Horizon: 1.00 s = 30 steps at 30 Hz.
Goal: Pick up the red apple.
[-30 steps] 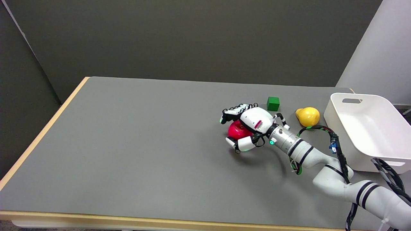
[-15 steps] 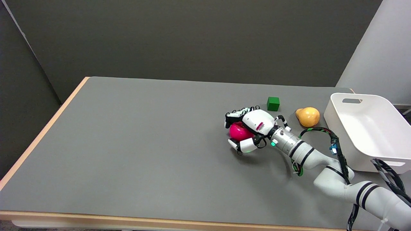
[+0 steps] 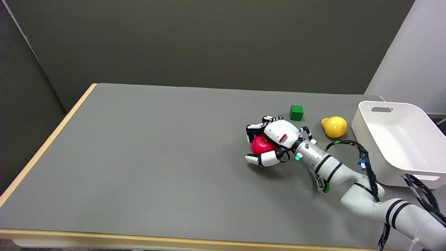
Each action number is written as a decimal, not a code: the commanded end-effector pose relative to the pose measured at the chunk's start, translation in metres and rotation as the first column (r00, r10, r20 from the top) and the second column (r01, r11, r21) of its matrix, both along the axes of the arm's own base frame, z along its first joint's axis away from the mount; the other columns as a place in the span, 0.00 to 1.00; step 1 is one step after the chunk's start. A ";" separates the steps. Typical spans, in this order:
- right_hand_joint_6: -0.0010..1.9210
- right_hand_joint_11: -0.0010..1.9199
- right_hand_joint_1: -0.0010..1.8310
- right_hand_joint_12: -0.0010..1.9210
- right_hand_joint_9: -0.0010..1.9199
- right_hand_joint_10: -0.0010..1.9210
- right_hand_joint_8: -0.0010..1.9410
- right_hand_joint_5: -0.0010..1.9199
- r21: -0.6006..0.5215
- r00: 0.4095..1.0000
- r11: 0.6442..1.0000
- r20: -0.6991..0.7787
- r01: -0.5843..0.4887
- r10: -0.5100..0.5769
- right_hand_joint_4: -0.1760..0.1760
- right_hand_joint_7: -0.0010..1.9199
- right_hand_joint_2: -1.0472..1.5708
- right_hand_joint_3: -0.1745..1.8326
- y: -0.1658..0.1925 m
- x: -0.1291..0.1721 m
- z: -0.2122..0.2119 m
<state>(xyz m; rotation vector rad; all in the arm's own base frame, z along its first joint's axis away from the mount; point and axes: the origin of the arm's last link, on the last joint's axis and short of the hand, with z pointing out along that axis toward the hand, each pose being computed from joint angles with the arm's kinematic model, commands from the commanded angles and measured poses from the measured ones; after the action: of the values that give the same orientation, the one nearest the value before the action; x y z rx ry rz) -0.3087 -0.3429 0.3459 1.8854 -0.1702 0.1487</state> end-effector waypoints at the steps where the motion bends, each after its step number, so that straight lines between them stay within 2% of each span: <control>1: 0.97 0.22 0.48 1.00 0.48 1.00 1.00 0.46 0.038 0.980 0.983 0.103 -0.178 0.173 0.56 0.42 0.69 0.49 -0.002 0.032 -0.006; 3: 0.99 0.25 0.50 1.00 0.50 1.00 1.00 0.46 0.049 0.968 0.972 0.112 -0.230 0.224 0.59 0.43 0.69 0.49 -0.004 0.045 -0.007; 5: 1.00 0.33 0.52 1.00 0.55 1.00 1.00 0.47 0.060 0.959 0.961 0.108 -0.269 0.262 0.67 0.43 0.69 0.46 -0.004 0.056 -0.008; 7: 1.00 0.37 0.54 1.00 0.58 1.00 1.00 0.48 0.064 0.947 0.948 0.101 -0.311 0.304 0.68 0.45 0.69 0.47 -0.005 0.069 -0.008; 9: 1.00 0.43 0.55 1.00 0.62 1.00 1.00 0.51 0.061 0.935 0.935 0.093 -0.349 0.343 0.65 0.48 0.66 0.52 -0.005 0.083 -0.004; 13: 1.00 0.50 0.56 1.00 0.64 1.00 1.00 0.52 0.028 0.916 0.916 0.059 -0.399 0.397 0.67 0.52 0.67 0.48 -0.005 0.103 0.011; 18: 1.00 0.55 0.57 1.00 0.66 1.00 1.00 0.53 -0.040 0.881 0.881 0.000 -0.472 0.472 0.66 0.54 0.67 0.49 -0.001 0.131 0.039; 20: 1.00 0.56 0.58 1.00 0.67 1.00 1.00 0.53 -0.085 0.863 0.859 -0.025 -0.505 0.505 0.63 0.54 0.65 0.54 0.000 0.145 0.056; 23: 1.00 0.58 0.58 1.00 0.67 1.00 1.00 0.54 -0.156 0.845 0.831 -0.065 -0.534 0.531 0.63 0.55 0.65 0.55 0.003 0.164 0.085; 30: 1.00 0.58 0.59 1.00 0.67 1.00 1.00 0.54 -0.293 0.844 0.791 -0.183 -0.537 0.505 0.63 0.55 0.65 0.55 0.011 0.198 0.145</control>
<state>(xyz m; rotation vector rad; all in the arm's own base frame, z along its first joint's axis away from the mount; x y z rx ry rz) -0.1949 -0.3483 0.3902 1.8346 0.2168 0.4602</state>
